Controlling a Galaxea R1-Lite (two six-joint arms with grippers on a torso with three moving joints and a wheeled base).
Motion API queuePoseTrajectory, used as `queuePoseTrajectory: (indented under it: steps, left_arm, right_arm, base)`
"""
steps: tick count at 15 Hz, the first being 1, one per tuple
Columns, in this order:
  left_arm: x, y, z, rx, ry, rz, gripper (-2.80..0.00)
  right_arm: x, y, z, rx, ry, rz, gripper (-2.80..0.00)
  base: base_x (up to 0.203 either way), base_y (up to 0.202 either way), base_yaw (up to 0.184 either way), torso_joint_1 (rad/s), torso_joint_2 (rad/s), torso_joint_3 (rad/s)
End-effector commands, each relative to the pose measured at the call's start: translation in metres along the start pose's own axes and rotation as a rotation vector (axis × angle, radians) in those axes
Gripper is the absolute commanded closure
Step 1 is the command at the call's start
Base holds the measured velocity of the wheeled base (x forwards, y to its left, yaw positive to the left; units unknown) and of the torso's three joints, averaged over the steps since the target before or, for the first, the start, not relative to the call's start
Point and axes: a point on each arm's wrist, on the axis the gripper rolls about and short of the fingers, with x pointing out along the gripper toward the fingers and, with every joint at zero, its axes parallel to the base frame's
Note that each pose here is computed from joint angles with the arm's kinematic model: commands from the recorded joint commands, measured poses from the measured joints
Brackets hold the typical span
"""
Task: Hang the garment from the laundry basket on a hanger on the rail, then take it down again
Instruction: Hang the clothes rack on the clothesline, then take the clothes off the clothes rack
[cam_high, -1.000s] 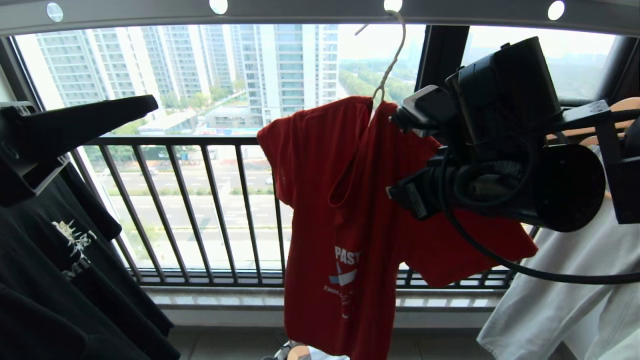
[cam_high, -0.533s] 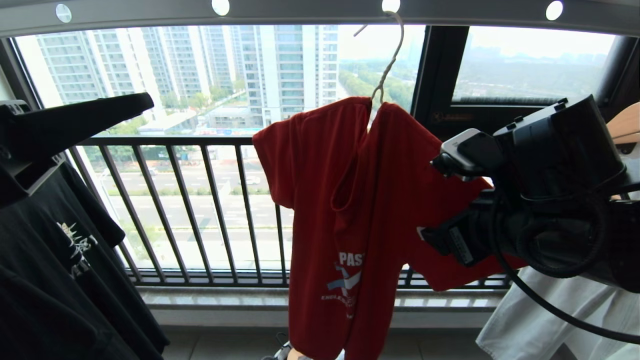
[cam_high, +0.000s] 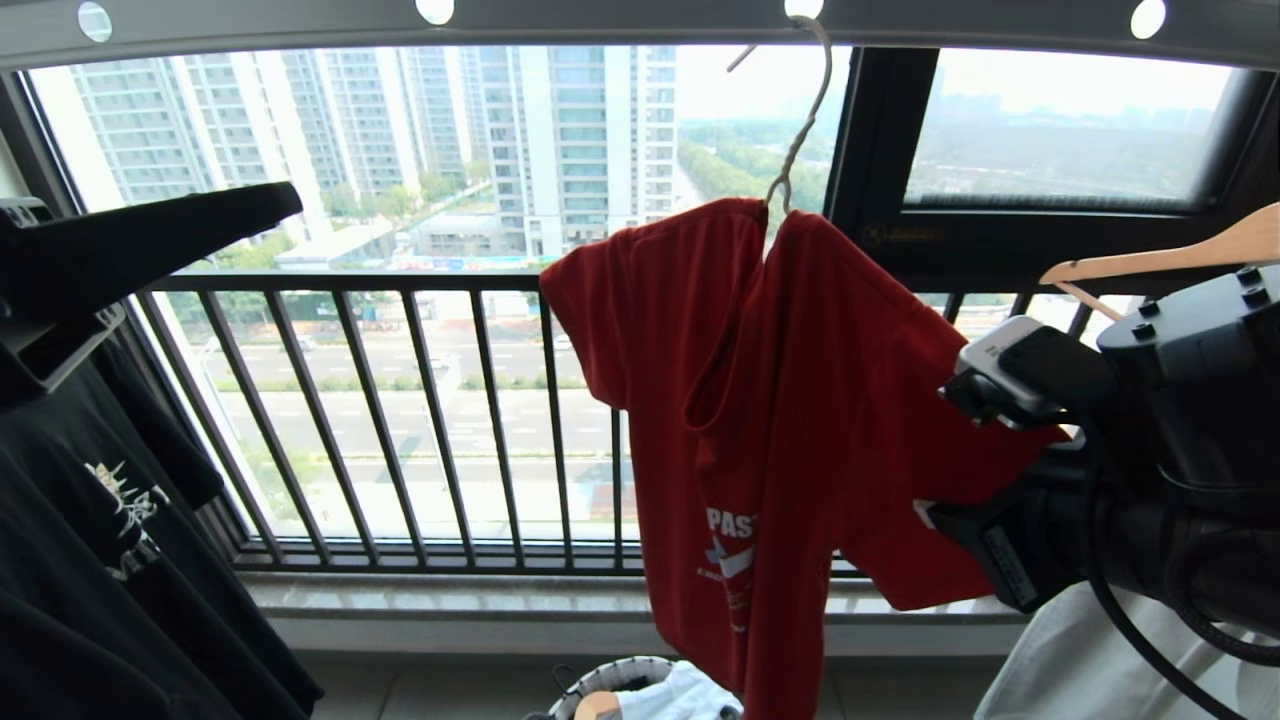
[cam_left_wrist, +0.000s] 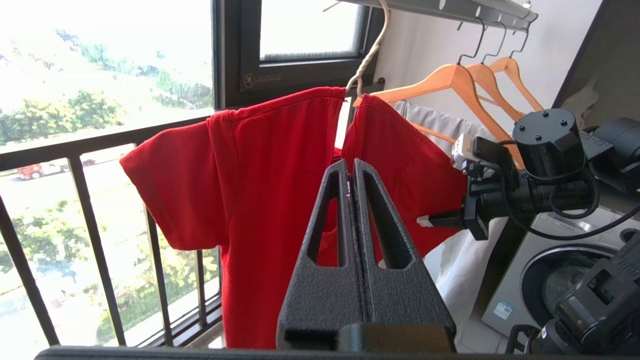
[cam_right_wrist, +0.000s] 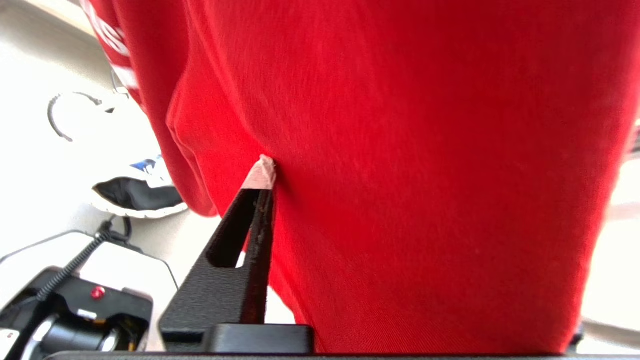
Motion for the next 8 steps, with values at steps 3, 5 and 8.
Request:
queuePoseTrajectory:
  steps: [3, 5, 8]
  left_arm:
    - [0.0, 0.0, 0.0, 0.0, -0.001, -0.005, 0.0]
    - [0.0, 0.0, 0.0, 0.0, -0.001, -0.005, 0.0]
    - [-0.003, -0.004, 0.003, 0.011, -0.012, -0.011, 0.0]
  right_arm:
    - [-0.012, -0.008, -0.012, -0.01, 0.02, -0.005, 0.0]
    - [-0.014, -0.009, -0.017, -0.012, 0.024, -0.005, 0.0]
    - [-0.014, -0.008, -0.028, -0.026, 0.049, -0.004, 0.0]
  base:
    - [0.0, 0.0, 0.0, 0.0, 0.0, 0.0]
    - [0.0, 0.0, 0.0, 0.0, 0.0, 0.0]
    - [0.0, 0.0, 0.0, 0.0, 0.0, 0.0]
